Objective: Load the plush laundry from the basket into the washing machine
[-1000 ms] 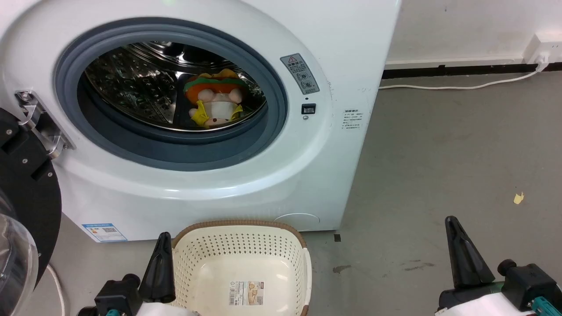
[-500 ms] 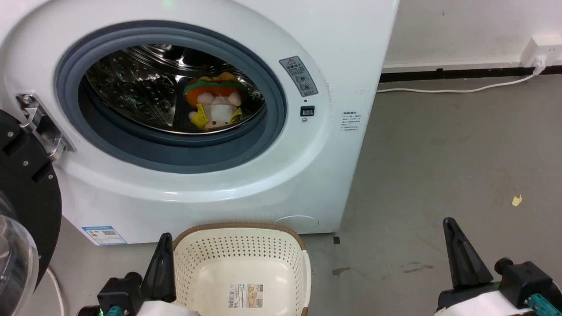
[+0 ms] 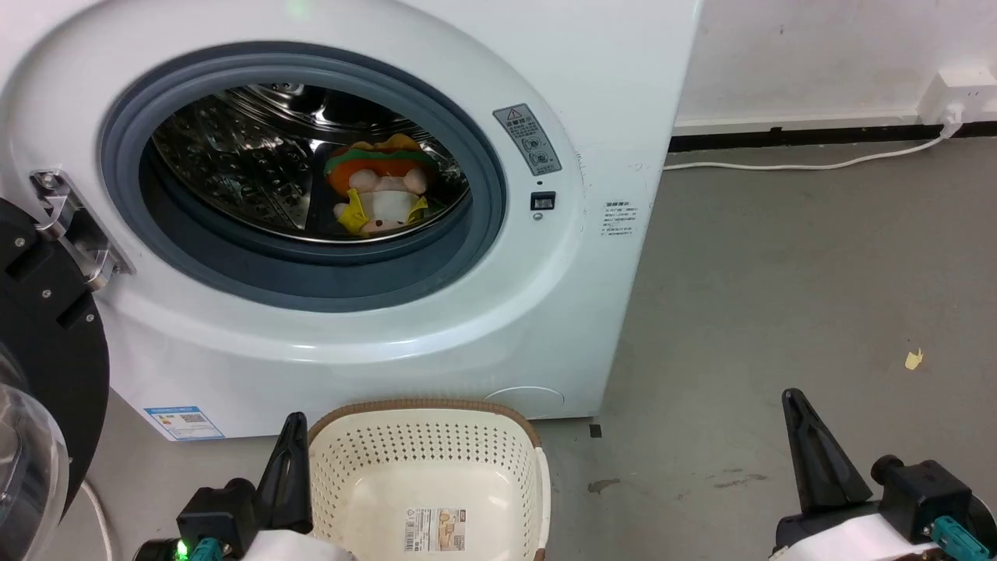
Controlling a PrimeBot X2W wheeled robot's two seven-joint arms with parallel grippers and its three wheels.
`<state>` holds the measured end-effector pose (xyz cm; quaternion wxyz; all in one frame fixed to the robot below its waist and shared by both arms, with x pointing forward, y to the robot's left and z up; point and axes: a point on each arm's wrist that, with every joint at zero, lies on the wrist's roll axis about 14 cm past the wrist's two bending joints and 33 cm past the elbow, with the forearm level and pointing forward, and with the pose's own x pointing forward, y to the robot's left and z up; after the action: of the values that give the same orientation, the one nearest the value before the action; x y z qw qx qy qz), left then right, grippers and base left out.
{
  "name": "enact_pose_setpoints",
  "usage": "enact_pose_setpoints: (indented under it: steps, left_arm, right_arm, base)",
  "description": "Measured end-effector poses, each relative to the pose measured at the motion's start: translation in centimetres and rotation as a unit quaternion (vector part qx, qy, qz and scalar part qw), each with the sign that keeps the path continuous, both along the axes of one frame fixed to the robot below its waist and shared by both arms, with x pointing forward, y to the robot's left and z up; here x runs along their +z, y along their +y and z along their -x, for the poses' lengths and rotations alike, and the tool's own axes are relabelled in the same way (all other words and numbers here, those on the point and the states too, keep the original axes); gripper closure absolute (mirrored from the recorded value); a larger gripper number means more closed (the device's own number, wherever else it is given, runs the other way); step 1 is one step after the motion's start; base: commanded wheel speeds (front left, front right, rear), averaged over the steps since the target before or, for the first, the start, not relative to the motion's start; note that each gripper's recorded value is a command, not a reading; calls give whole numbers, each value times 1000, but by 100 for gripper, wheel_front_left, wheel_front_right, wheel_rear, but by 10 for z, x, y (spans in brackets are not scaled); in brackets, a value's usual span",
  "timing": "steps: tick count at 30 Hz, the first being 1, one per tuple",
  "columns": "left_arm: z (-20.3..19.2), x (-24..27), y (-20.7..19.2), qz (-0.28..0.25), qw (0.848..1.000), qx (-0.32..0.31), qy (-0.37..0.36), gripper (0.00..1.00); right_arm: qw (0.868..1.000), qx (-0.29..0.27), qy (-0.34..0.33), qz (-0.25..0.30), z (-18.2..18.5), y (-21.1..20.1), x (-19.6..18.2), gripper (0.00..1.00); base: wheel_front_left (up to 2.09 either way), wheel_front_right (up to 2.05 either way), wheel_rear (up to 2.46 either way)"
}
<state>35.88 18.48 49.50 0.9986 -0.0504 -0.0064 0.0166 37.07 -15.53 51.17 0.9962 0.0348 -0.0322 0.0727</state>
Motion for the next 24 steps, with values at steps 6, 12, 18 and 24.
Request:
enact_pose_setpoints:
  steps: [6,12,18,24]
  left_arm:
    - [0,1,-1,-3,1000,-2,3,100]
    - [-1,2,-1,-9,1000,-4,4,100]
    - [-1,3,-2,-14,1000,-6,7,100]
    - [-2,5,-3,-17,1000,-7,6,100]
  right_arm:
    - [1000,0,4,4,0,0,0,100]
    - [1000,0,7,7,1,-1,0,100]
    - [1000,0,10,12,1,-1,0,100]
    - [1000,0,12,16,2,-1,1,100]
  base:
    - [0,0,0]
    - [0,0,0]
    - [0,0,0]
    - [0,0,0]
